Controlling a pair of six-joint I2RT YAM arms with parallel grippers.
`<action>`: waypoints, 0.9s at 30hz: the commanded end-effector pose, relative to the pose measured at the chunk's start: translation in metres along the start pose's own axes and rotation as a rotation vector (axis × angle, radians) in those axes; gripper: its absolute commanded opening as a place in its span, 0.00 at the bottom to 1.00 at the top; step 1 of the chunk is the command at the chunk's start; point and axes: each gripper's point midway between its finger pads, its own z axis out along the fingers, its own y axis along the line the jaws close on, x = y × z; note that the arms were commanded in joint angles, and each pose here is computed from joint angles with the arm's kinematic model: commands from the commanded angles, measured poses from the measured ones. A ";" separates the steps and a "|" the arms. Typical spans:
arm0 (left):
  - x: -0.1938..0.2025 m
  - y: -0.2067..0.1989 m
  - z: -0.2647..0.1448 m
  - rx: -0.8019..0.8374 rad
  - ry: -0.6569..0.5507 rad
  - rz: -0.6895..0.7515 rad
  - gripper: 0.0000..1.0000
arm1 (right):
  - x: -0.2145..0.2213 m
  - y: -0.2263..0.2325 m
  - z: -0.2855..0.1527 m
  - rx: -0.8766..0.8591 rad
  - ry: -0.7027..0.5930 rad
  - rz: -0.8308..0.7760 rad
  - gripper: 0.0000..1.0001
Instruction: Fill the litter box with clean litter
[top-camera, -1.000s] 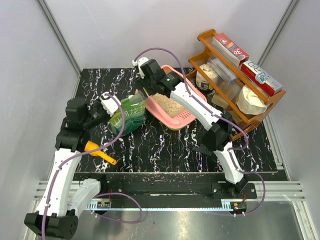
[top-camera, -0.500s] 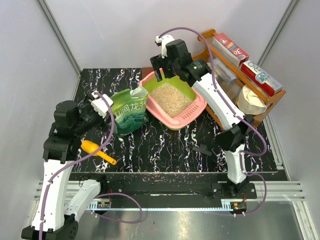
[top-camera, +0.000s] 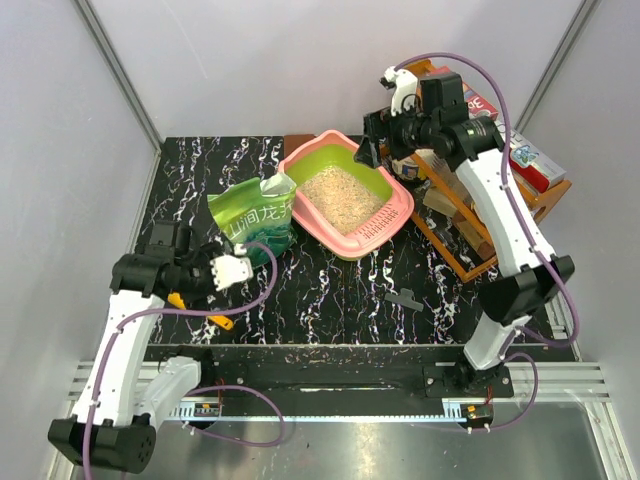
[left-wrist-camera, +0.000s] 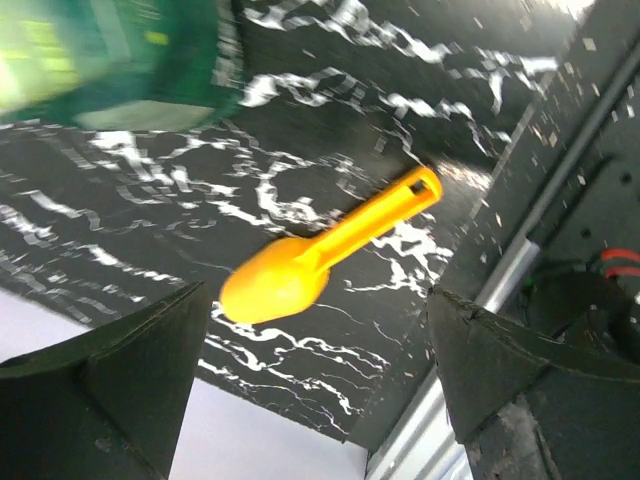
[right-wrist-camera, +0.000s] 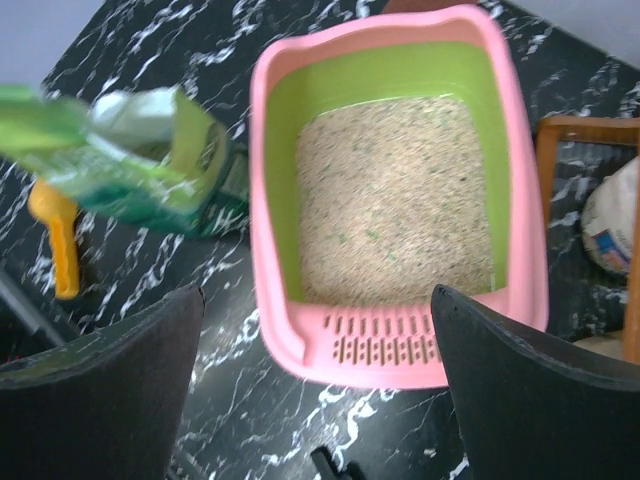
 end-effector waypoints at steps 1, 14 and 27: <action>0.026 -0.010 0.033 0.111 0.067 0.244 0.93 | 0.003 0.042 -0.038 -0.122 -0.039 -0.095 1.00; 0.102 0.015 0.090 0.304 0.250 0.460 0.99 | 0.035 0.046 -0.061 -0.108 -0.014 -0.145 1.00; 0.147 0.055 0.116 0.283 0.263 0.424 0.84 | 0.039 0.039 -0.049 -0.098 0.013 -0.149 1.00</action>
